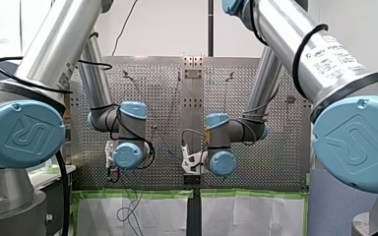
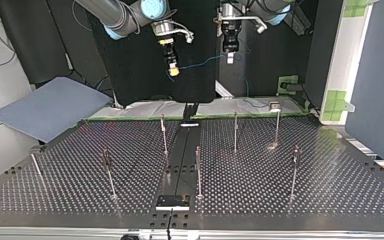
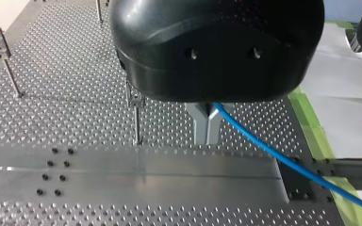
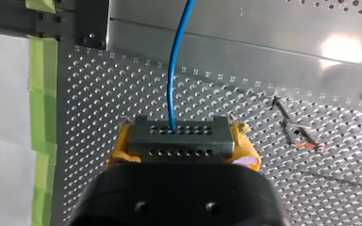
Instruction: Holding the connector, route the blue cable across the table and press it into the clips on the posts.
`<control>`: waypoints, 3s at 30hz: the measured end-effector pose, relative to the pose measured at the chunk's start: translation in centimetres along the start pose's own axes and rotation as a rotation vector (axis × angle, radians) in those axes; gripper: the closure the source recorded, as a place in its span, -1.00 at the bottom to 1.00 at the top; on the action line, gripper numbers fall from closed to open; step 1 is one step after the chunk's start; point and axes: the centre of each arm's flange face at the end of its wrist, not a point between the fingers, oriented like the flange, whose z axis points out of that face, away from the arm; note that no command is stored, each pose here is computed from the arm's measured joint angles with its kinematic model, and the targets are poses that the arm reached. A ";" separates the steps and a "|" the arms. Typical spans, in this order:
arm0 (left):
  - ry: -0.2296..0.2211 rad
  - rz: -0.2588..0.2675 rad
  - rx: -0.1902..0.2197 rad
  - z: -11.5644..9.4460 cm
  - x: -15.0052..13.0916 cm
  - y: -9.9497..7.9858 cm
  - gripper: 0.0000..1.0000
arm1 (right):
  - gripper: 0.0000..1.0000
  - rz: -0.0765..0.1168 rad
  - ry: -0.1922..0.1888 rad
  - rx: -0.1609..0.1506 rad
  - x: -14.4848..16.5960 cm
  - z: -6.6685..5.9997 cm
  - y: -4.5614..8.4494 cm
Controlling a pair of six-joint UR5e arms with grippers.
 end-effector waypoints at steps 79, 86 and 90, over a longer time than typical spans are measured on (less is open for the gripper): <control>-0.268 -0.175 -0.358 10.7 -23.9 10.8 1.00 | 1.00 0.179 0.203 0.330 32.2 7.5 -6.5; -0.268 -0.153 -0.364 12.0 -24.4 12.4 1.00 | 1.00 0.178 0.180 0.346 31.5 9.1 -8.0; -0.272 -0.144 -0.373 12.9 -25.1 13.6 1.00 | 1.00 0.180 0.180 0.347 32.0 9.9 -8.4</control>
